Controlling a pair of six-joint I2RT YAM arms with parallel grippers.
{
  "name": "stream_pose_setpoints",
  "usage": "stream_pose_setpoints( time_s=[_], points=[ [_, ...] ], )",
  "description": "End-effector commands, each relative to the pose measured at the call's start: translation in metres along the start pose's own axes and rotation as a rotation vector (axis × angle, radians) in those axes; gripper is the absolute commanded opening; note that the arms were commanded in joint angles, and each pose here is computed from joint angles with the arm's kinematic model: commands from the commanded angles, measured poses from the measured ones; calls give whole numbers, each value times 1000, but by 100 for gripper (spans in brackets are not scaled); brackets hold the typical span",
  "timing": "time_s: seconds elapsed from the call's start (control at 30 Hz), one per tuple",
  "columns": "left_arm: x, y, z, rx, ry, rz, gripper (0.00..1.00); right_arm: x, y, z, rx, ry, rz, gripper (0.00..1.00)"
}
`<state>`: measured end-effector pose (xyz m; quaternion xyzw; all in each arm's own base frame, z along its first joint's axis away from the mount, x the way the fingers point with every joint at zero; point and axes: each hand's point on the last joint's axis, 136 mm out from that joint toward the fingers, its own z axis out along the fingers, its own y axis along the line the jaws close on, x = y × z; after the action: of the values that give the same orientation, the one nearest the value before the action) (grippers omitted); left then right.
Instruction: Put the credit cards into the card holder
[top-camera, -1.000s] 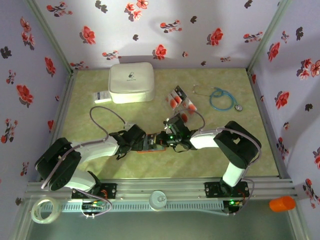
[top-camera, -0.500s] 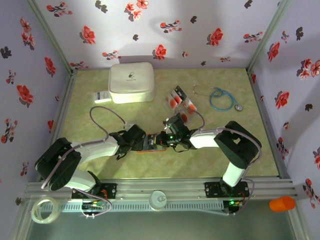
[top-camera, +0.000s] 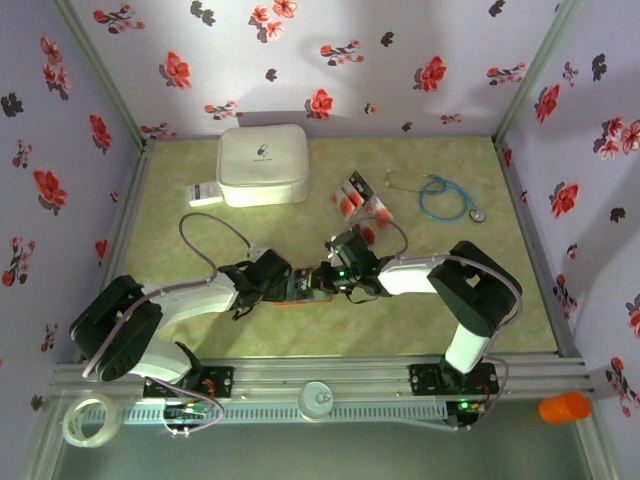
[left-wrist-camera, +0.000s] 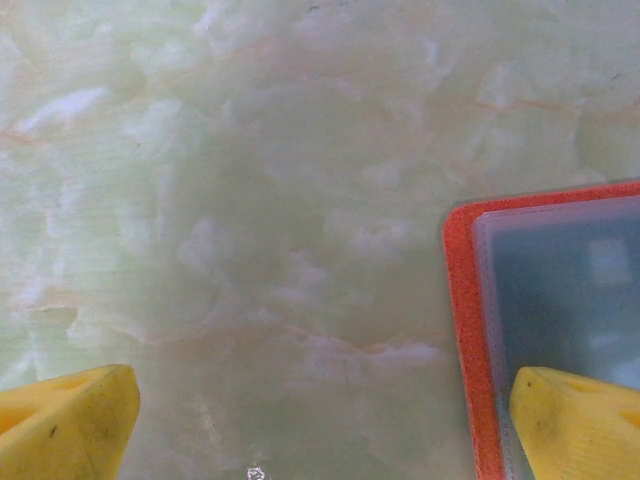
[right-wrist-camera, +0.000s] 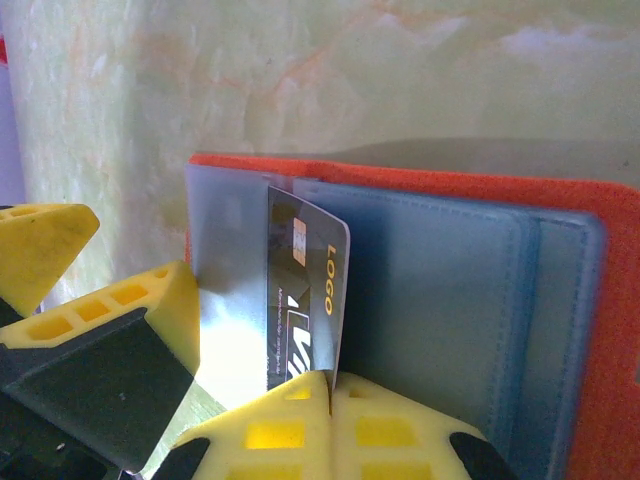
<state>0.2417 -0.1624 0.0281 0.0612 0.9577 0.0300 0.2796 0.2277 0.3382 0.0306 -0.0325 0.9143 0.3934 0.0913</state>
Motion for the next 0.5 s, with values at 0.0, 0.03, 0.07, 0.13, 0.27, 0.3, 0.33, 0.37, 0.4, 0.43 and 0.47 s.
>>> stream_pose_setpoints(
  time_s=[0.0, 0.03, 0.07, 0.13, 0.27, 0.3, 0.33, 0.37, 0.4, 0.43, 0.47],
  points=[
    [13, 8, 5, -38, 32, 14, 96, 23, -35, 4, 120, 84, 35, 0],
    [13, 8, 5, -37, 32, 16, 96, 23, -34, 4, 119, 83, 34, 0],
    [13, 8, 6, -37, 33, 17, 96, 24, -35, 4, 121, 84, 35, 0],
    [14, 8, 6, -38, 34, 19, 96, 23, -35, 4, 121, 83, 35, 0],
    [14, 8, 6, -39, 35, 16, 96, 24, -35, 4, 122, 85, 35, 0],
    [14, 8, 6, -39, 36, 17, 96, 24, -35, 4, 122, 86, 34, 0],
    [14, 8, 6, -39, 35, 16, 96, 23, -35, 4, 123, 84, 34, 0],
    [14, 8, 6, -39, 35, 17, 96, 23, -36, 4, 125, 86, 36, 0],
    [14, 8, 6, -39, 36, 17, 96, 23, -36, 4, 125, 85, 37, 0],
    [14, 9, 6, -40, 36, 16, 96, 23, -36, 5, 126, 87, 37, 0],
    [14, 8, 6, -38, 36, 17, 96, 23, -36, 5, 126, 87, 38, 0]
  ],
)
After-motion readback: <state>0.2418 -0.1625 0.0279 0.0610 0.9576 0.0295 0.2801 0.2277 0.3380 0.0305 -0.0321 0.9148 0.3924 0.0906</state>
